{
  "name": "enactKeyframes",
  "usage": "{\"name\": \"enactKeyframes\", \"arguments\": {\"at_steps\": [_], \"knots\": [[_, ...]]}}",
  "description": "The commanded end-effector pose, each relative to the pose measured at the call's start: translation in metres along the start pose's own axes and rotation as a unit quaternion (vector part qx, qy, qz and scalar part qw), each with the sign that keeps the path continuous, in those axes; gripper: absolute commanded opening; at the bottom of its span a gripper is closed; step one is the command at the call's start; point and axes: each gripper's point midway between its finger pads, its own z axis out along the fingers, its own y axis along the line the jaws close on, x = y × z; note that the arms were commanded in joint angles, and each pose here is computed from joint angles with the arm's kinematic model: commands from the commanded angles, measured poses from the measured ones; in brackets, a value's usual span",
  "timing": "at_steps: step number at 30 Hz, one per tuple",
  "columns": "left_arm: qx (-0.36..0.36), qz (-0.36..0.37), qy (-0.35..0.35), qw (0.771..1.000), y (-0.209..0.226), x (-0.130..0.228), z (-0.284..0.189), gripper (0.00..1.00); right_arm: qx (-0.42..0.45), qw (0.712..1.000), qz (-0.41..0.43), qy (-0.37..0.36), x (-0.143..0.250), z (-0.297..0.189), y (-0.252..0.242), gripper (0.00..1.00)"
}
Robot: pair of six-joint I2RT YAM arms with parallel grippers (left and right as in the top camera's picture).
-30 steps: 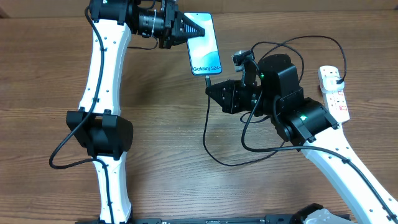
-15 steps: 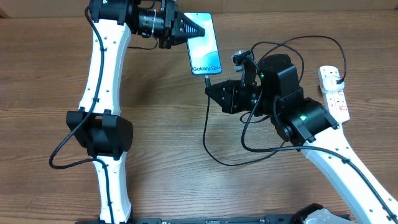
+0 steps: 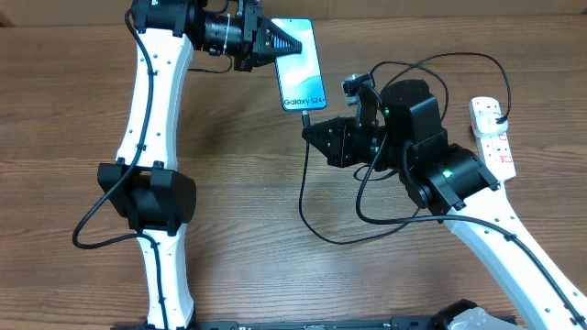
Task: Plug charger to phone and switch on socket
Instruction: 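Hold the phone pressed onto the plug with both grippers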
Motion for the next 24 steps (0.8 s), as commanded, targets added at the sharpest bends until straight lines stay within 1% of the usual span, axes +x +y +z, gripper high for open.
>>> {"name": "enactKeyframes", "arguments": {"at_steps": [1, 24], "knots": [[0.018, 0.020, 0.003, 1.000, -0.0106, 0.0019, -0.0014, 0.04, -0.003, 1.000, -0.003, -0.006, -0.0026, 0.0003, 0.0022, 0.04], [0.018, 0.007, 0.008, 1.000, -0.0101, 0.0051, -0.0014, 0.04, 0.001, 1.000, -0.003, -0.008, -0.0032, 0.0002, 0.0006, 0.04]]}}
